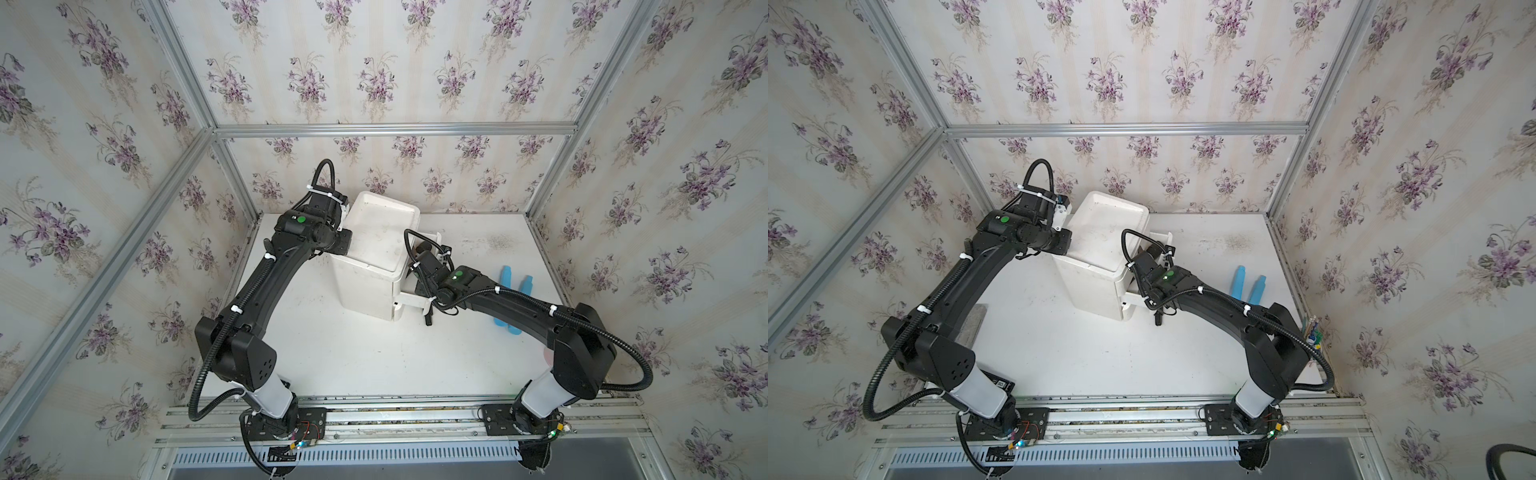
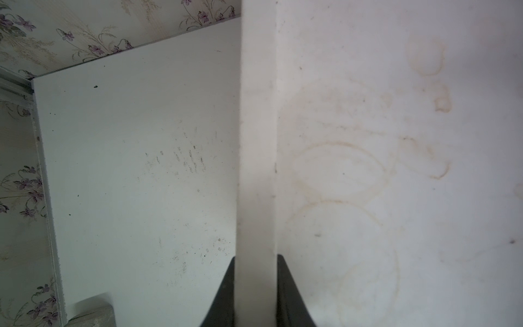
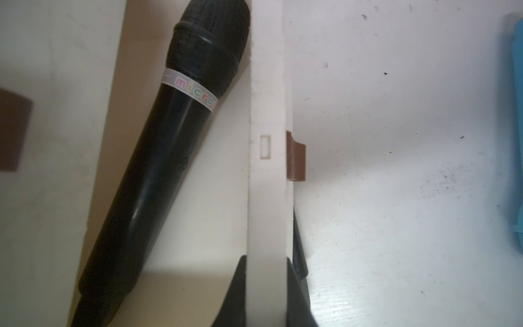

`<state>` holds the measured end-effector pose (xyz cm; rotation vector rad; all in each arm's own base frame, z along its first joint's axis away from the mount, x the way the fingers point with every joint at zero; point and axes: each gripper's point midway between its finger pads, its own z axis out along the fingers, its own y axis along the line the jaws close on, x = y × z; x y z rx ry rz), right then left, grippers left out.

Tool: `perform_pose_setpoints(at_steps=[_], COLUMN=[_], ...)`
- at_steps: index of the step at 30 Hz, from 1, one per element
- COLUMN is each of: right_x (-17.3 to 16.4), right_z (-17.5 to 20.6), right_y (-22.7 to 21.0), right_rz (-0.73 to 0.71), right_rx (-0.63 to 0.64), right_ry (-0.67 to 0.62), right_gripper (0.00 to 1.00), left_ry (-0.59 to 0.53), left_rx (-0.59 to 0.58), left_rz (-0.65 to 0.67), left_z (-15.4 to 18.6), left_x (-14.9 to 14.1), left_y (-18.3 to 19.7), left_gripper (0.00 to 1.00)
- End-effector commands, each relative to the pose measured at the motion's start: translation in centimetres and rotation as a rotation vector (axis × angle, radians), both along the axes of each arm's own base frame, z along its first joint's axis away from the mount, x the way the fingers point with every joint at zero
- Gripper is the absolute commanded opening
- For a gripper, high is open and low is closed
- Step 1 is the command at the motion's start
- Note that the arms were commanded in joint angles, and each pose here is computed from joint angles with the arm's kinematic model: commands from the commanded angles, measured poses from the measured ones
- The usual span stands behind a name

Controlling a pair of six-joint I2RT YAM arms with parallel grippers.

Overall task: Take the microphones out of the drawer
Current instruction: Adjust the drawer in the storage box.

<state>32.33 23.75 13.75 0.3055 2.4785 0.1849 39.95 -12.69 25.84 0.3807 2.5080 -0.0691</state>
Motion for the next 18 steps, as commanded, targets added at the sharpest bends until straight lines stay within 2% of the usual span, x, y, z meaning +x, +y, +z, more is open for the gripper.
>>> perform_pose_setpoints(at_steps=[1, 5, 10, 16, 18], right_x=[2.0, 2.1, 3.0, 3.9, 4.3], right_z=[5.4, 5.6, 6.9, 4.9, 4.4], right_y=[6.4, 5.0, 2.6, 1.7, 1.8], right_rz=[0.126, 0.113, 0.135, 0.215, 0.233], right_rx=[0.321, 0.333, 0.348, 0.323, 0.317], right_ry=[-0.19, -0.209, -0.226, -0.135, -0.117], right_gripper=[0.27, 0.47, 0.58, 0.66, 0.73], left_ry=[0.066, 0.061, 0.047, 0.041, 0.039], left_rx=[-0.027, -0.008, 0.012, 0.004, 0.001], left_rz=[-0.086, -0.078, -0.076, -0.077, -0.078], left_z=[-1.2, -1.2, -1.0, -0.7, -0.6], left_x=[-1.2, -1.2, -1.1, -1.0, -1.0], left_y=[-1.6, -1.1, -0.8, -0.9, -1.0], left_gripper=[0.14, 0.14, 0.14, 0.15, 0.15])
